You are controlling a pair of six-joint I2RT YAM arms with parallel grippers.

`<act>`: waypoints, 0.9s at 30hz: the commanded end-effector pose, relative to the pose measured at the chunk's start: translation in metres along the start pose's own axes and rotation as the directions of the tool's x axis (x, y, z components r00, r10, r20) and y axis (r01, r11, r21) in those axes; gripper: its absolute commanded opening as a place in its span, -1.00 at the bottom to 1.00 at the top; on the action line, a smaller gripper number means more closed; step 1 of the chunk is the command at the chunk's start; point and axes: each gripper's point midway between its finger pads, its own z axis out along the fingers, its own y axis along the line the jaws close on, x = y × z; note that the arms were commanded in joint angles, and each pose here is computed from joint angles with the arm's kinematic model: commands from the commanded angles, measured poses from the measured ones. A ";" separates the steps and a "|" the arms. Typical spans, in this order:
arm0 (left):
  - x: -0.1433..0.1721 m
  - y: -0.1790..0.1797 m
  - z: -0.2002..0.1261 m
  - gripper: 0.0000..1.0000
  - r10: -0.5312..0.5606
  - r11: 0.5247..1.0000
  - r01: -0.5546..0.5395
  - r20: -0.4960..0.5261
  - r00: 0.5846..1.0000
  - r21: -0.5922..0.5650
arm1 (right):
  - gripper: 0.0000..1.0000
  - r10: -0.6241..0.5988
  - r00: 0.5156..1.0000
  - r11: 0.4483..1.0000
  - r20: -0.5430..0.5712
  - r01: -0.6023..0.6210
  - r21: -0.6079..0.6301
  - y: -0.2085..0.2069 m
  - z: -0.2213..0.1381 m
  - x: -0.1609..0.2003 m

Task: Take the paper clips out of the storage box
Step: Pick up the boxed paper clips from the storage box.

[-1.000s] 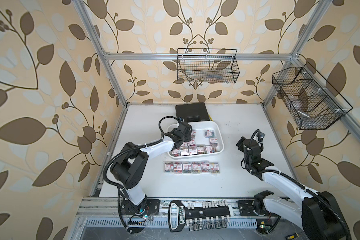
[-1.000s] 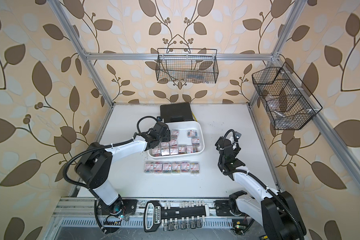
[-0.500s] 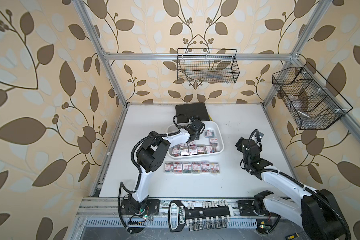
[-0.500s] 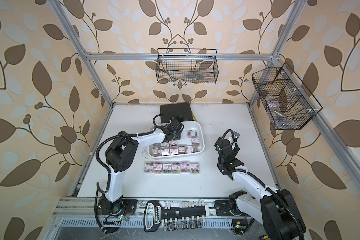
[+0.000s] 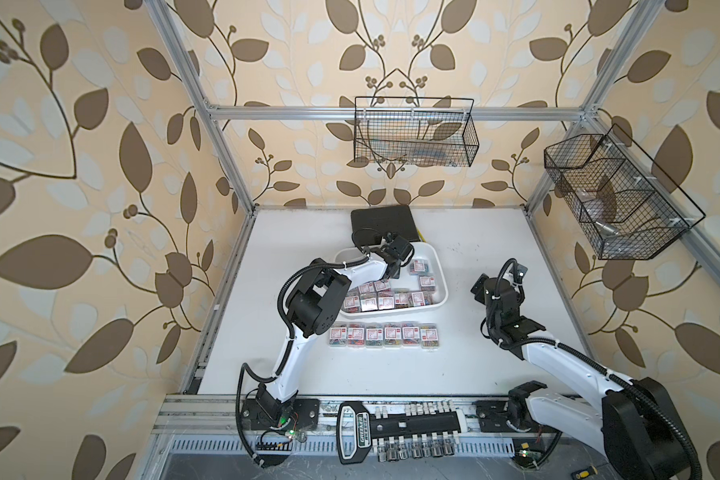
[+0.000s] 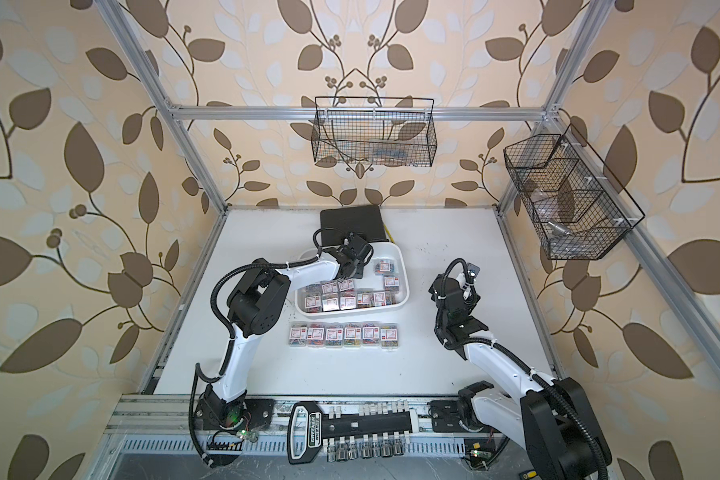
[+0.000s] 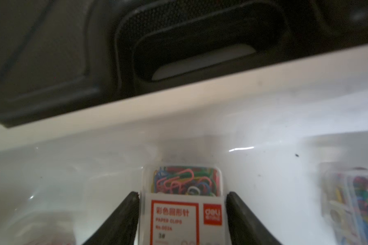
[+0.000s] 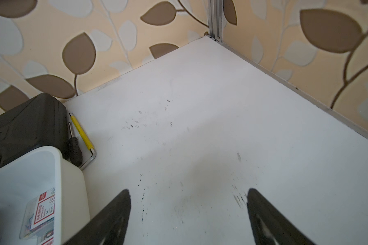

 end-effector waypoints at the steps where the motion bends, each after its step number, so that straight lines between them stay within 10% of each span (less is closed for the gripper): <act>1: 0.001 -0.001 0.000 0.31 0.020 1.000 -0.021 -0.017 1.000 -0.009 | 0.73 -0.008 1.000 1.000 0.017 0.008 0.008 0.004 0.000 -0.008; 14: 0.001 0.003 -0.004 0.00 -0.055 0.997 0.056 -0.026 0.998 0.051 | 0.73 -0.007 1.000 1.000 0.017 0.007 0.006 0.004 0.000 -0.008; 27: -0.067 0.041 -0.115 -0.18 -0.059 0.997 0.051 0.171 0.983 0.053 | 0.73 -0.003 1.000 1.000 0.017 0.003 0.008 0.004 0.000 -0.008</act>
